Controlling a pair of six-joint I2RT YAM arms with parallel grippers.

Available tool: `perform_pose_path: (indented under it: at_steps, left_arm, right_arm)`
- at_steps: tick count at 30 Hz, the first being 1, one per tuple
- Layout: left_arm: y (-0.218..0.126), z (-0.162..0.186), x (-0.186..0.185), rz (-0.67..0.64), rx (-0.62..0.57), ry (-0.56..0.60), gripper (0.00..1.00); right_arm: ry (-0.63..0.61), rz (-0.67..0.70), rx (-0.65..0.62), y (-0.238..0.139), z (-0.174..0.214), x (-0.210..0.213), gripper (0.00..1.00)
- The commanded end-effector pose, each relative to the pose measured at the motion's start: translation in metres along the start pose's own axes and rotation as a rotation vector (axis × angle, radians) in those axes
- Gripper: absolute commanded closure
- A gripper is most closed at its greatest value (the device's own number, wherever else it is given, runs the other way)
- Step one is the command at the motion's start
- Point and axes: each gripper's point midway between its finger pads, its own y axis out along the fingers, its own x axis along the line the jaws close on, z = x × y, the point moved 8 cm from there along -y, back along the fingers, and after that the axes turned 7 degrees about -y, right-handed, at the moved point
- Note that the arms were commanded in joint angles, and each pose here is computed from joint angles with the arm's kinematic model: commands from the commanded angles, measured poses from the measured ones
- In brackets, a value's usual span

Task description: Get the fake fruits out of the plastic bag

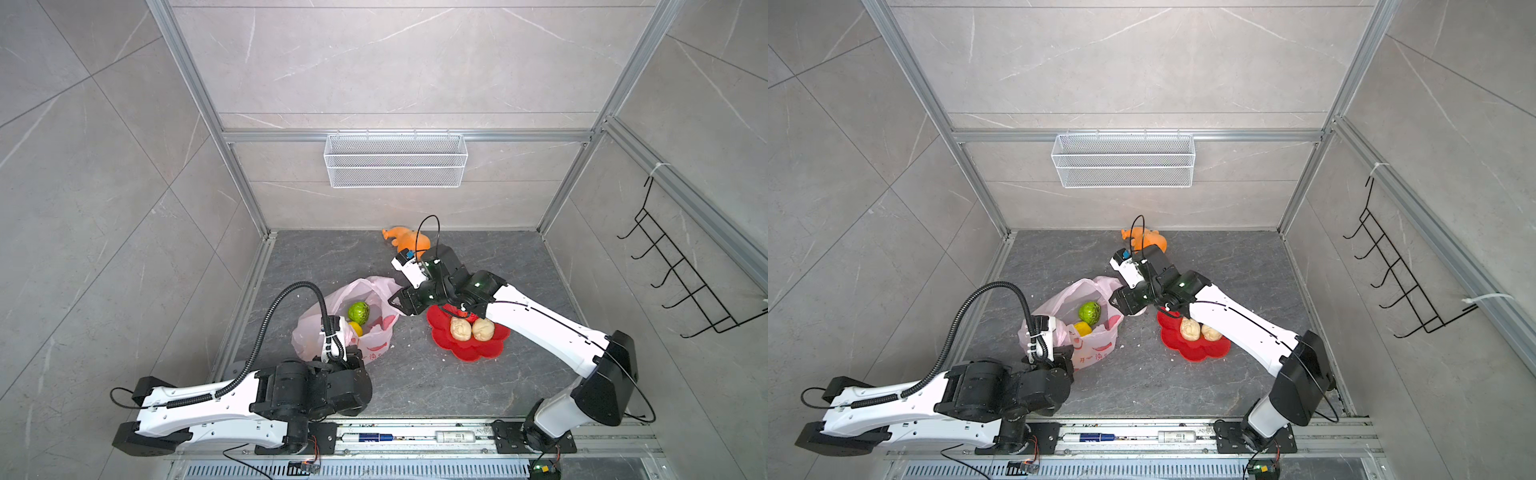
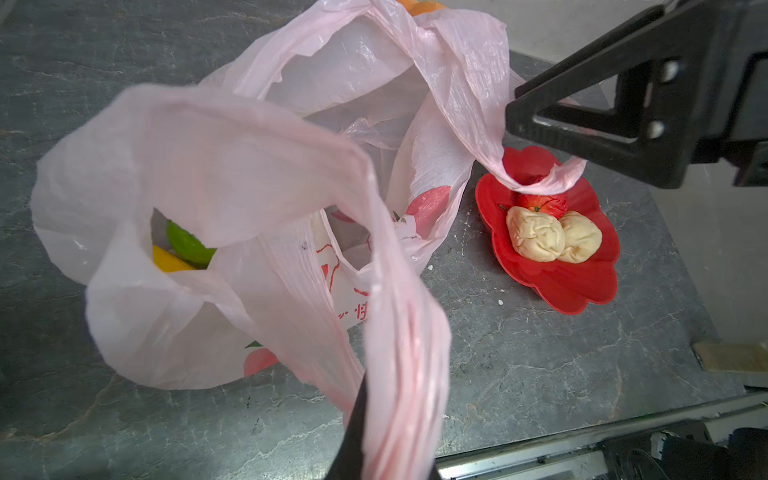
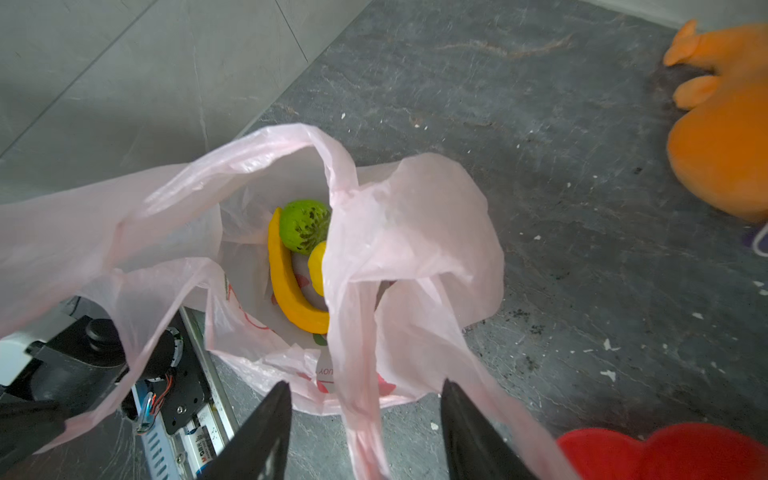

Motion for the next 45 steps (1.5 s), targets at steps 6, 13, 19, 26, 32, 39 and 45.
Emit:
perform_pose_path:
  at_steps: [6, 13, 19, 26, 32, 39, 45]
  left_arm:
    - [-0.009, -0.006, -0.003, 0.054, 0.016, -0.023, 1.0]
    - [-0.013, -0.01, -0.001, 0.075, 0.021, -0.019, 1.0]
    - [-0.014, -0.008, -0.001, 0.079, 0.052, -0.027, 1.0]
    - [-0.019, -0.014, 0.002, 0.068, 0.038, -0.029, 1.0]
    - [-0.026, -0.02, 0.022, 0.004, 0.043, -0.068, 1.0]
    - [-0.021, -0.015, 0.041, -0.051, 0.022, -0.099, 1.0]
    - [-0.02, -0.012, 0.048, -0.122, 0.026, -0.11, 1.0]
  right_arm:
    - [-0.017, 0.105, -0.042, -0.085, 0.0, 0.012, 0.41]
    - [0.017, -0.015, -0.04, -0.066, -0.005, 0.048, 0.66]
    - [0.099, -0.114, -0.005, 0.014, -0.014, 0.061, 0.7]
    - [0.14, -0.137, 0.107, 0.094, 0.0, 0.06, 0.73]
    - [0.178, -0.155, 0.215, 0.129, 0.037, 0.062, 0.75]
    - [0.207, -0.206, 0.292, 0.126, 0.08, 0.094, 0.75]
    - [0.233, -0.241, 0.282, 0.124, 0.092, 0.119, 0.76]
